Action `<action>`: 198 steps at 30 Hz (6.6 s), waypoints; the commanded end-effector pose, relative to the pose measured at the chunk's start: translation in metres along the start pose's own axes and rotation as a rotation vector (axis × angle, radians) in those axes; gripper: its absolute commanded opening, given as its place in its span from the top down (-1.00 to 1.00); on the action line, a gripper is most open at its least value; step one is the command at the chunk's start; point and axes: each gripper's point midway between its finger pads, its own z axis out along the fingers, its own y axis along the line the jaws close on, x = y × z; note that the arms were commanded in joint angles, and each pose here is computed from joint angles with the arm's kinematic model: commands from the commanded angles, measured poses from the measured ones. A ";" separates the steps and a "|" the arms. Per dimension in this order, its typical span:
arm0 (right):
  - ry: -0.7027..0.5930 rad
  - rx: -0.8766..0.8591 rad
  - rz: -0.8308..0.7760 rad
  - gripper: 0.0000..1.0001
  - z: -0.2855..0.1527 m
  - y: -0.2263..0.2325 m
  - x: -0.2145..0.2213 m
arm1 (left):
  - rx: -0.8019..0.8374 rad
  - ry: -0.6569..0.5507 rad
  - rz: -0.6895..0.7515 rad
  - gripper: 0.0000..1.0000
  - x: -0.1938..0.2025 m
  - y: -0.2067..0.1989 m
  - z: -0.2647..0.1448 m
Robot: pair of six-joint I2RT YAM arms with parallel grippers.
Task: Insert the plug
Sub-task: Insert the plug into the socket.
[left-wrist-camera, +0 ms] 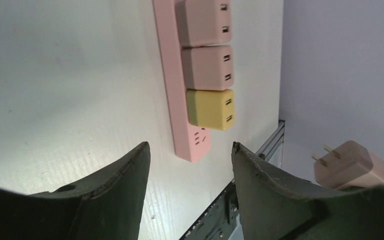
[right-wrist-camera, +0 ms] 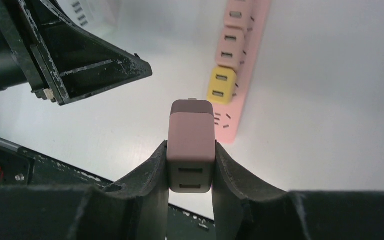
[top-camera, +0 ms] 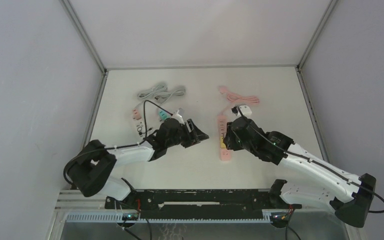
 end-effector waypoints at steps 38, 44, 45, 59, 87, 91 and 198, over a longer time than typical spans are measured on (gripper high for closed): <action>0.416 0.070 0.090 1.00 0.047 -0.023 0.056 | 0.066 0.185 0.081 -0.07 0.002 -0.011 0.109; 0.438 0.088 0.089 1.00 0.055 -0.022 0.058 | 0.051 0.198 0.048 0.06 0.010 0.001 0.111; 0.442 0.091 0.086 1.00 0.057 -0.022 0.058 | 0.052 0.199 0.042 0.07 0.011 0.002 0.111; 0.516 0.165 0.060 1.00 0.074 -0.020 0.067 | 0.029 0.203 -0.011 0.13 0.022 0.021 0.106; 0.628 0.243 -0.005 1.00 0.078 -0.027 0.086 | -0.036 0.215 -0.070 0.09 0.035 0.051 0.098; 0.662 0.246 -0.006 1.00 0.082 -0.027 0.092 | -0.042 0.215 -0.073 0.09 0.036 0.053 0.098; 0.202 0.182 0.098 -0.66 0.037 -0.028 0.020 | 0.073 0.079 -0.005 -0.32 -0.013 -0.026 0.062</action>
